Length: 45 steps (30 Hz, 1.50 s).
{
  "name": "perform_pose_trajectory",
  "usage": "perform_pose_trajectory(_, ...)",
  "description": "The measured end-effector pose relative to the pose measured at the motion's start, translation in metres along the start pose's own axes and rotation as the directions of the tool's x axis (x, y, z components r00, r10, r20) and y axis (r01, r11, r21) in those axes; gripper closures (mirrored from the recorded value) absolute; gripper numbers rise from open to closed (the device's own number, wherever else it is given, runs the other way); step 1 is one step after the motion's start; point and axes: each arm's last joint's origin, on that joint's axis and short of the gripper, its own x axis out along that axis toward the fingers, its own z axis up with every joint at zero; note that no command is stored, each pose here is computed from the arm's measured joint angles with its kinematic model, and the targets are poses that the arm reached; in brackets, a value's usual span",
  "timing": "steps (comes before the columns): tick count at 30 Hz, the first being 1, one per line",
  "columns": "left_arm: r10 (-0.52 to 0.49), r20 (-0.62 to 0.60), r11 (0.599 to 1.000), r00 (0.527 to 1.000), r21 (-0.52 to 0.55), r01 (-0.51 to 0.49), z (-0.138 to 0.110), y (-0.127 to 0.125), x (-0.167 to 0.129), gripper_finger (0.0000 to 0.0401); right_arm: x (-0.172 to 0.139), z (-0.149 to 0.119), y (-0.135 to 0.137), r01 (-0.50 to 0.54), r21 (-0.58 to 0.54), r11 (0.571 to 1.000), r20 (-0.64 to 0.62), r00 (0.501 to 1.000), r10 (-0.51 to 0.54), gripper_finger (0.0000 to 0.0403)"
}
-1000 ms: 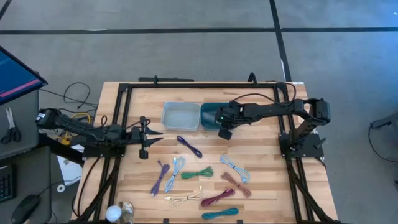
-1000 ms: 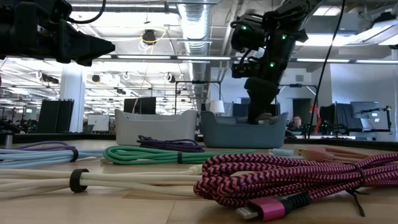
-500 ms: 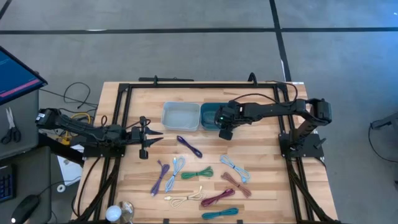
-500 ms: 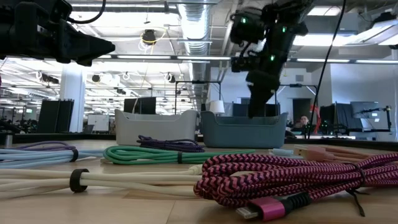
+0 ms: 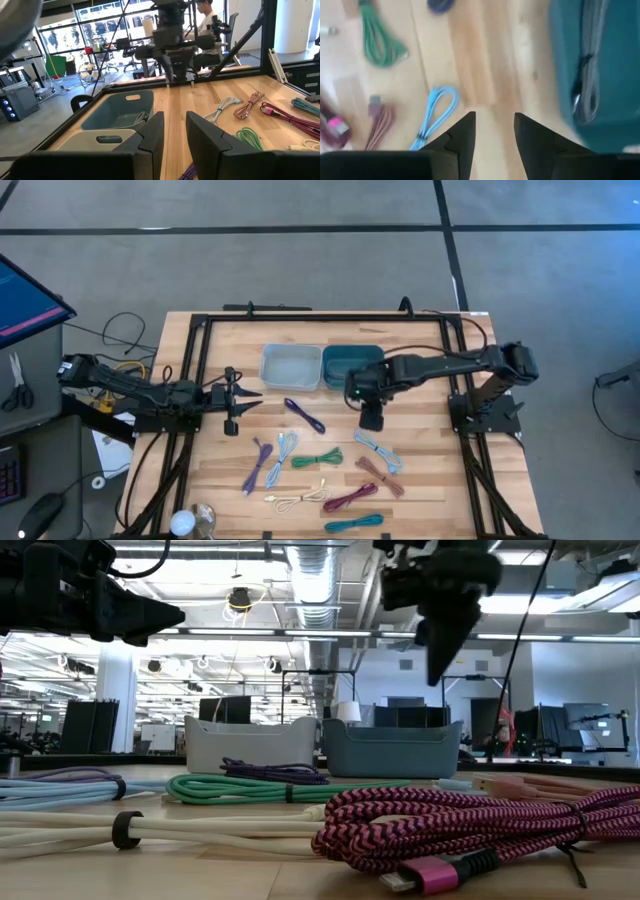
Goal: Pick & Place USB Port
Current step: Put the right light blue charger cable into the white bin
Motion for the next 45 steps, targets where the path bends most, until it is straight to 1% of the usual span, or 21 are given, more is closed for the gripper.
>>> perform_pose_trajectory(2, 0.0, 0.0, 1.0, 1.0, 0.0, 0.0, 0.0, 0.0, 0.0, 0.032, 0.0, -0.005, 0.009, 0.002, -0.003, 1.0, -0.034, 0.999, -0.002, 0.0275)
perform_pose_trajectory(5, 0.0, 0.0, 1.0, 1.0, 0.0, 0.0, 0.0, 0.0, 0.0, 0.032, -0.001, -0.01, 0.023, 0.003, -0.004, 1.0, -0.038, 0.999, -0.003, 0.0272)
perform_pose_trajectory(6, 0.0, 0.0, 1.0, 1.0, 0.0, 0.0, 0.0, 0.0, 0.0, 0.032, -0.001, -0.011, 0.028, 0.02, -0.006, 1.0, -0.028, 0.999, -0.02, 0.0272)
perform_pose_trajectory(8, 0.0, 0.0, 1.0, 1.0, 0.0, 0.0, 0.0, 0.0, 0.0, 0.032, -0.002, -0.013, 0.038, 0.09, -0.019, 0.996, 0.009, 0.996, -0.09, 0.0271)
perform_pose_trajectory(12, 0.0, 0.0, 1.0, 1.0, 0.0, 0.0, 0.0, 0.0, 0.0, 0.032, -0.005, -0.023, 0.058, 0.273, -0.052, 0.961, 0.093, 0.959, -0.267, 0.0271)
perform_pose_trajectory(15, 0.0, 0.0, 1.0, 1.0, 0.0, 0.0, 0.0, 0.0, 0.0, 0.032, -0.008, -0.031, 0.069, 0.364, -0.039, 0.931, 0.131, 0.925, -0.356, 0.0275)
perform_pose_trajectory(18, 0.0, 0.0, 1.0, 1.0, 0.0, 0.0, 0.0, 0.0, 0.0, 0.032, -0.01, -0.04, 0.077, 0.414, -0.009, 0.91, 0.141, 0.902, -0.409, 0.0281)
perform_pose_trajectory(22, 0.0, 0.0, 1.0, 1.0, 0.0, 0.0, 0.0, 0.0, 0.0, 0.032, -0.013, -0.054, 0.088, 0.45, 0.021, 0.893, 0.127, 0.884, -0.449, 0.0287)
perform_pose_trajectory(27, 0.0, 0.0, 1.0, 1.0, 0.0, 0.0, 0.0, 0.0, 0.0, 0.032, -0.013, -0.073, 0.099, 0.522, 0.057, 0.851, 0.159, 0.837, -0.524, 0.03)
perform_pose_trajectory(30, 0.0, 0.001, 1.0, 1.0, 0.0, 0.0, 0.0, 0.0, 0.0, 0.032, -0.01, -0.088, 0.101, 0.518, 0.081, 0.852, 0.205, 0.827, -0.523, 0.0313)
perform_pose_trajectory(32, 0.0, 0.0, 1.0, 1.0, 0.0, 0.0, 0.0, 0.0, 0.0, 0.032, -0.005, -0.099, 0.101, 0.496, 0.1, 0.863, 0.233, 0.831, -0.505, 0.0323)
perform_pose_trajectory(34, 0.0, 0.001, 1.0, 1.0, -0.001, 0.0, 0.0, 0.0, 0.0, 0.032, -0.004, -0.108, 0.094, 0.478, 0.118, 0.87, 0.246, 0.835, -0.492, 0.0331)
perform_pose_trajectory(36, 0.0, 0.001, 1.0, 1.0, -0.003, 0.0, 0.0, 0.0, 0.0, 0.032, -0.009, -0.114, 0.087, 0.441, 0.146, 0.885, 0.277, 0.841, -0.465, 0.0338)
perform_pose_trajectory(38, 0.0, 0.001, 1.0, 1.0, -0.003, 0.0, 0.0, 0.0, 0.0, 0.032, -0.014, -0.123, 0.076, 0.427, 0.156, 0.891, 0.291, 0.842, -0.454, 0.0342)
perform_pose_trajectory(40, 0.0, 0.001, 1.0, 1.0, -0.003, 0.0, 0.0, 0.0, 0.0, 0.032, -0.022, -0.128, 0.068, 0.385, 0.167, 0.908, 0.337, 0.843, -0.419, 0.0345)
perform_pose_trajectory(43, 0.0, 0.0, 1.0, 1.0, -0.003, 0.0, 0.0, 0.0, 0.0, 0.032, -0.033, -0.139, 0.053, 0.316, 0.176, 0.932, 0.439, 0.822, -0.362, 0.0348)
perform_pose_trajectory(45, 0.0, 0.0, 1.0, 1.0, -0.003, 0.0, 0.0, 0.0, 0.0, 0.032, -0.036, -0.148, 0.046, 0.243, 0.17, 0.955, 0.514, 0.805, -0.296, 0.0349)
